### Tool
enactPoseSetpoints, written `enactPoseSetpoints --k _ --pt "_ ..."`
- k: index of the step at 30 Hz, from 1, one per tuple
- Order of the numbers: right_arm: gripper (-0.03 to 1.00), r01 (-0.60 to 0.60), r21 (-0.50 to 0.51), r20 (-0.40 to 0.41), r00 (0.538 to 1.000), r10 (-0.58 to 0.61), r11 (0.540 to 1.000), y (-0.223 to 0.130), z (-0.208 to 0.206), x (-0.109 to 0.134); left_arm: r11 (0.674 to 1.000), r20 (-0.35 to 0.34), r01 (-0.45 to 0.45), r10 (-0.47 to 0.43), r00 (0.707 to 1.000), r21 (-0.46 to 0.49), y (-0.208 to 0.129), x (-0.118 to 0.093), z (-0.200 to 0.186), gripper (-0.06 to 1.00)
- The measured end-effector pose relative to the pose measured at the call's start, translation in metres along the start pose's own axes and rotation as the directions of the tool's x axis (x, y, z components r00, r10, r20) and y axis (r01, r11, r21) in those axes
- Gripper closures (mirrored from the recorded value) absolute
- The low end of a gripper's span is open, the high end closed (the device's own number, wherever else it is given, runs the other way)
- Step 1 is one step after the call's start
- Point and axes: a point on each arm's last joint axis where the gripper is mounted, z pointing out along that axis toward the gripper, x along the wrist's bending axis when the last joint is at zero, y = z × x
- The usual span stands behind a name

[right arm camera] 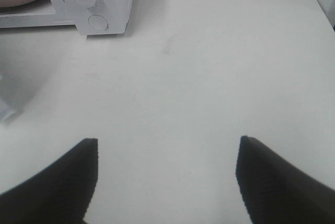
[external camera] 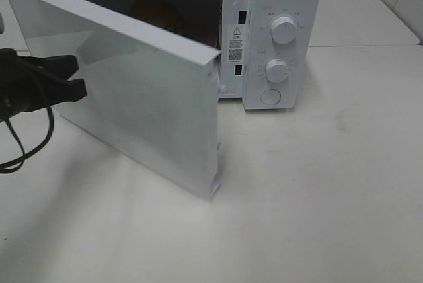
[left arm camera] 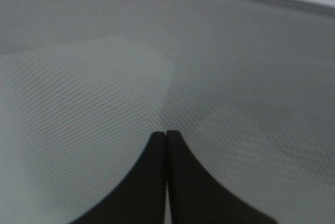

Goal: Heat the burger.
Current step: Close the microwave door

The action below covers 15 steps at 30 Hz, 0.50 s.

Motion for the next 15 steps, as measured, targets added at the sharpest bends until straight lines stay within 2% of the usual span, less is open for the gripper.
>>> enactPoseSetpoints --k 1,3,5,8,13,15 --pt "0.24 0.000 0.000 0.000 1.000 0.000 1.000 0.000 0.000 0.000 1.000 0.026 -0.008 0.008 1.000 -0.003 0.001 -0.008 0.008 0.94" --pt "0.24 0.000 0.000 0.000 1.000 0.000 1.000 0.000 0.000 0.000 1.000 0.034 -0.011 0.012 0.999 -0.004 0.001 -0.012 0.011 0.94" --pt "0.24 0.000 0.000 0.000 1.000 0.000 1.000 0.000 0.000 0.000 1.000 0.055 -0.015 0.014 0.998 0.006 0.002 -0.025 0.026 0.94" --pt "0.24 0.000 0.000 0.000 1.000 0.000 1.000 0.000 0.000 0.000 1.000 0.061 -0.021 0.020 0.998 0.014 0.001 -0.030 0.031 0.94" --pt "0.24 0.000 0.000 0.000 1.000 0.000 1.000 0.000 0.000 0.000 0.998 0.096 -0.058 0.054 0.994 0.034 0.004 -0.058 0.058 0.94" --pt "0.24 0.000 0.000 0.000 1.000 0.000 1.000 0.000 0.000 0.000 0.998 0.096 -0.051 0.048 0.994 0.029 0.005 -0.061 0.062 0.94"
